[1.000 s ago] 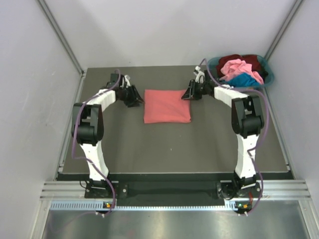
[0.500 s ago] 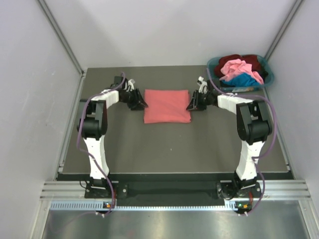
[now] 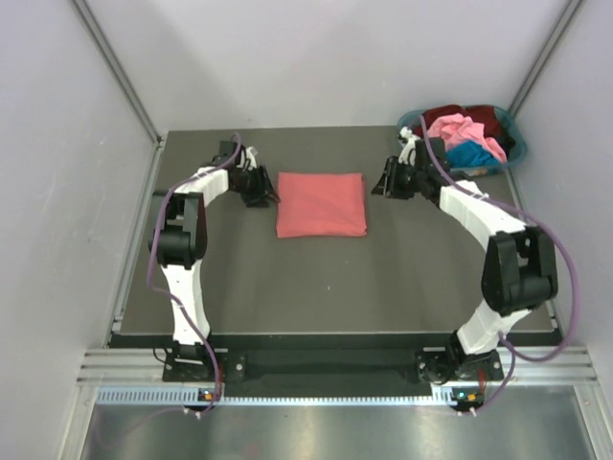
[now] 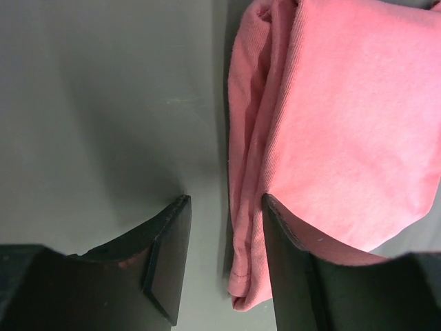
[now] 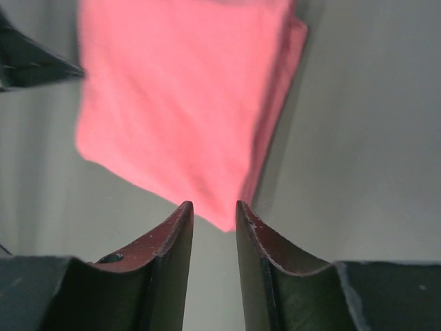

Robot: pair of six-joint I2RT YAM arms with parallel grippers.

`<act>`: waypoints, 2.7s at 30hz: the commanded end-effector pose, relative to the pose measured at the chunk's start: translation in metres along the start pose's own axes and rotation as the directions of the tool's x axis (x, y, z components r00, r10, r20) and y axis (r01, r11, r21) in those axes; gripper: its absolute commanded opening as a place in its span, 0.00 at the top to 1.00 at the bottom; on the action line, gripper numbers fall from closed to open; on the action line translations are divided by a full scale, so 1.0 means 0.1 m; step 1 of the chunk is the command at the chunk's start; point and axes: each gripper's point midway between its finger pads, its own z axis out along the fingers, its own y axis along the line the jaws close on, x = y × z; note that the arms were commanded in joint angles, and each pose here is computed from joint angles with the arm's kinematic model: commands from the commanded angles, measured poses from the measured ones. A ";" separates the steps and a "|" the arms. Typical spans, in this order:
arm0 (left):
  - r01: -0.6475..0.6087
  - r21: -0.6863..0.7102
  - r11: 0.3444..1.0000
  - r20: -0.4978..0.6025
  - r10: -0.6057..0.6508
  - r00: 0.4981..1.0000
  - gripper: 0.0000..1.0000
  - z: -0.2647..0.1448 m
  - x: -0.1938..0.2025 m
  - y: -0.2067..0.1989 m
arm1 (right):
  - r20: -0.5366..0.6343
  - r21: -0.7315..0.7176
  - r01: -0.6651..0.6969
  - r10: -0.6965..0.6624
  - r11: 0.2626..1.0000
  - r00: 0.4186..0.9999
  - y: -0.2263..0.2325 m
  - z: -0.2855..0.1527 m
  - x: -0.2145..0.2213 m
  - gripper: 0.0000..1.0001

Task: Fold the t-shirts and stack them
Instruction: Neatly place the folded tshirt to the corner

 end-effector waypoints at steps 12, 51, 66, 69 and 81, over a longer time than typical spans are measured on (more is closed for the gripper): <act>0.055 0.044 0.998 -0.031 -0.054 0.998 0.64 0.29 0.17 -0.07 | 0.051 -0.059 0.117 -0.114 0.991 0.992 0.54 -0.30 0.09 0.65; 0.217 -0.389 0.895 0.498 0.006 0.867 1.00 -0.93 -2.11 2.08 | 0.099 -0.031 0.169 -0.165 0.985 0.981 0.52 -0.33 -0.05 0.63; 0.248 -0.430 0.868 0.684 0.134 0.717 1.00 -1.46 -2.73 2.57 | 0.099 -0.039 0.170 -0.165 0.985 0.981 0.52 -0.28 -0.12 0.63; 0.295 -0.443 0.847 0.716 0.137 0.684 1.00 -1.59 -2.79 2.67 | 0.098 -0.035 0.172 -0.168 0.984 0.981 0.50 -0.27 -0.11 0.63; 0.264 -0.376 0.888 0.728 0.107 0.677 0.98 -1.56 -2.83 2.68 | 0.097 -0.031 0.169 -0.165 0.985 0.982 0.48 -0.27 -0.11 0.63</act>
